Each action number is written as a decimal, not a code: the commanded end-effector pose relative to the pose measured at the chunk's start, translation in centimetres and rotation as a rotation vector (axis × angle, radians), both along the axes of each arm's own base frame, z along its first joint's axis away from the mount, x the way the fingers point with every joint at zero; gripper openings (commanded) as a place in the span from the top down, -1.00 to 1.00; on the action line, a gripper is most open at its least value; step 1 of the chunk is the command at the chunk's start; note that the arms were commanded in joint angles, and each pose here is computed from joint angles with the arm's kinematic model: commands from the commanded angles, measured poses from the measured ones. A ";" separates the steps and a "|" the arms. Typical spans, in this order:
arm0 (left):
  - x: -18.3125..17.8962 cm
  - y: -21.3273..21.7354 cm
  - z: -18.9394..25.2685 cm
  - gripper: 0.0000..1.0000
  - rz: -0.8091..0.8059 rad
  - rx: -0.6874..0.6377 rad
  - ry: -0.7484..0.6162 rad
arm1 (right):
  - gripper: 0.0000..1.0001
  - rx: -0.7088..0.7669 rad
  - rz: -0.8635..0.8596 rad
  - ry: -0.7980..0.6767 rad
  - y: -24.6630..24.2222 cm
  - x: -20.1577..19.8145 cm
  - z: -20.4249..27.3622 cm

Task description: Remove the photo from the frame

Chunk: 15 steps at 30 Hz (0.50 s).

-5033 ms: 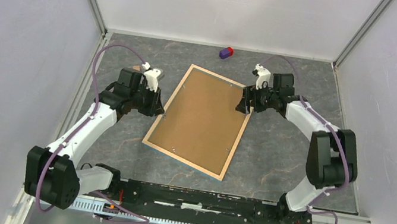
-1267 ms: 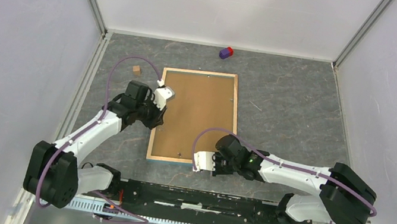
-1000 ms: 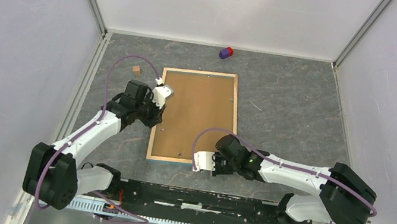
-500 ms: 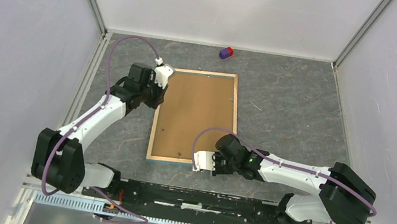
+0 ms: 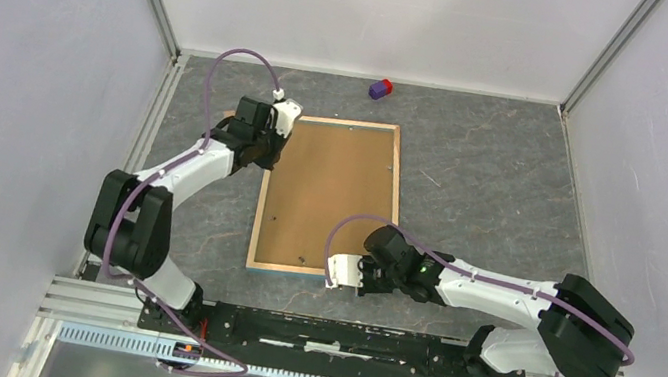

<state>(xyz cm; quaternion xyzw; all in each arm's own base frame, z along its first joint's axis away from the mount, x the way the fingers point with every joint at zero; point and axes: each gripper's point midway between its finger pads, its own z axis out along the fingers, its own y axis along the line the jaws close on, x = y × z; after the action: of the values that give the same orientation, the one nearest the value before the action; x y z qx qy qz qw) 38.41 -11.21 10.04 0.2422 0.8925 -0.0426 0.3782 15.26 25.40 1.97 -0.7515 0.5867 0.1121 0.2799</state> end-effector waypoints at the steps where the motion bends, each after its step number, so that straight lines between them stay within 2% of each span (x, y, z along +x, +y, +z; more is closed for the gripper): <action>1: 3.1 -0.4 1.8 0.96 0.046 -0.038 -0.087 | 1.00 -0.169 0.058 0.126 -4.1 -3.3 -4.2; 15: 5.2 0.1 -0.3 0.96 0.059 0.015 -0.085 | 1.00 -0.173 0.063 0.134 -4.2 -3.5 -4.3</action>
<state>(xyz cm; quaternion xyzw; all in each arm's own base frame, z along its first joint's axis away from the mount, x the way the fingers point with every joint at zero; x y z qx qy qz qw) 40.96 -11.18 8.03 0.2353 0.8965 -0.0252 0.3746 15.24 25.42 1.96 -0.7530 0.5845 0.1142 0.2797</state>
